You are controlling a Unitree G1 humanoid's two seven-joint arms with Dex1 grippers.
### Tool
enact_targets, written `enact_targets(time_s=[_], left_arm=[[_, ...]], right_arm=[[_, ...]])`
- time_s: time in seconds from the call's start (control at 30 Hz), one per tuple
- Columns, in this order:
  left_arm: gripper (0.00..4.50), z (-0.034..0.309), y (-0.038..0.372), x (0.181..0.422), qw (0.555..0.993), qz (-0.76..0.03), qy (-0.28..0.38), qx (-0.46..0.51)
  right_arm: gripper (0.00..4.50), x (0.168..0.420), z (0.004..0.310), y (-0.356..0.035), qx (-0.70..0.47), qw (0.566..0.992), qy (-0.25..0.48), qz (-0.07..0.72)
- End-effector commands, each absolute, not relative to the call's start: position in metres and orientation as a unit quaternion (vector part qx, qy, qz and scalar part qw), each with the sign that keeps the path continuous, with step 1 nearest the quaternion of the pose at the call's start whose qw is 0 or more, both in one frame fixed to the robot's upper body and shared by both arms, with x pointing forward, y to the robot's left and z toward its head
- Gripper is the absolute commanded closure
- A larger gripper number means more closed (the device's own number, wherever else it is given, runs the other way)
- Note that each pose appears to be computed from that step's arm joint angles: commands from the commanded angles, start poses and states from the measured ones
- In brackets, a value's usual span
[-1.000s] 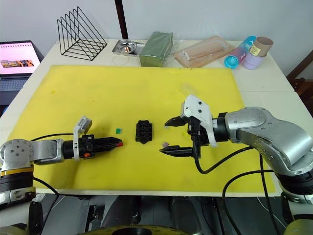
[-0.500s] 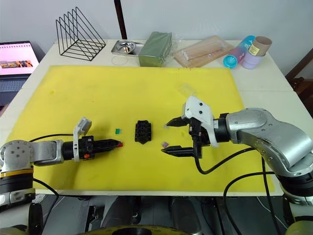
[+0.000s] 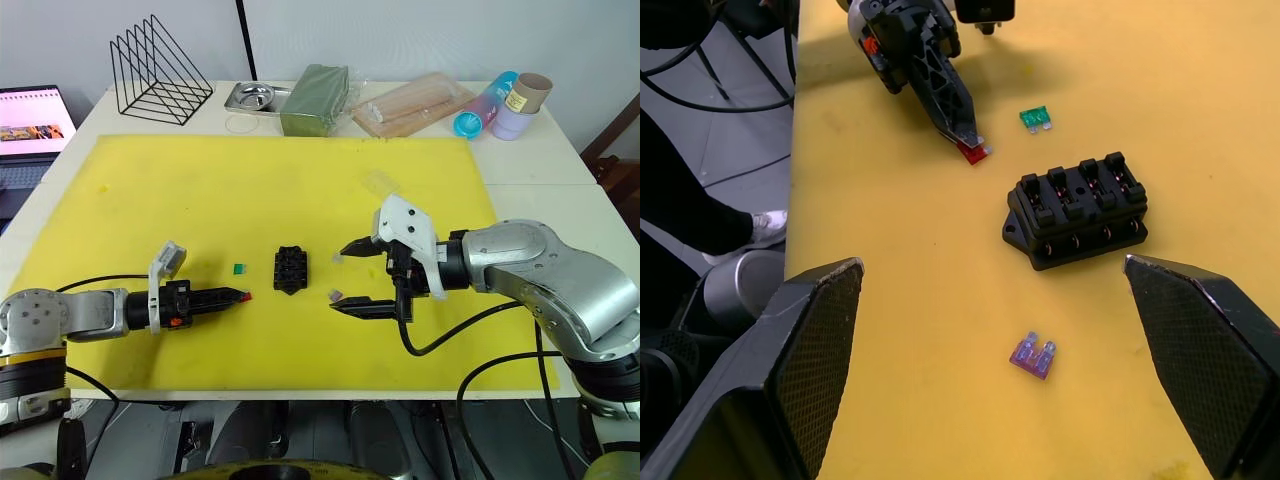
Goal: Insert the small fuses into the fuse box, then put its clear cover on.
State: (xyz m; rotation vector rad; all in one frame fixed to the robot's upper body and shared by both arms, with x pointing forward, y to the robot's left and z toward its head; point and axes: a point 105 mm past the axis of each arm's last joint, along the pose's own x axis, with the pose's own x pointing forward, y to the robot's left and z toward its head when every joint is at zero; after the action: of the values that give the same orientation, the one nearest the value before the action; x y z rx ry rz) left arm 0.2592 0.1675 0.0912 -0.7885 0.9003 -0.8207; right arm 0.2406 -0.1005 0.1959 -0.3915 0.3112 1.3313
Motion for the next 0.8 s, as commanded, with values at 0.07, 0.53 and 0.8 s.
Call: enact_targets(time_s=[0.07, 0.53, 0.8], left_arm=[[3.9, 0.078, 0.173, 0.254, 0.748, -0.352, 0.435, -0.357], [4.46, 0.083, 0.175, 0.257, 0.753, -0.352, 0.431, -0.351], [4.46, 0.126, 0.172, 0.257, 0.753, -0.443, 0.398, -0.279]], right_arm=[[0.0, 0.238, 0.201, -0.099, -0.189, 0.755, 0.129, 0.615], [0.0, 0.239, 0.2, -0.098, -0.187, 0.756, 0.128, 0.614], [0.0, 0.239, 0.199, -0.098, -0.188, 0.756, 0.127, 0.614]])
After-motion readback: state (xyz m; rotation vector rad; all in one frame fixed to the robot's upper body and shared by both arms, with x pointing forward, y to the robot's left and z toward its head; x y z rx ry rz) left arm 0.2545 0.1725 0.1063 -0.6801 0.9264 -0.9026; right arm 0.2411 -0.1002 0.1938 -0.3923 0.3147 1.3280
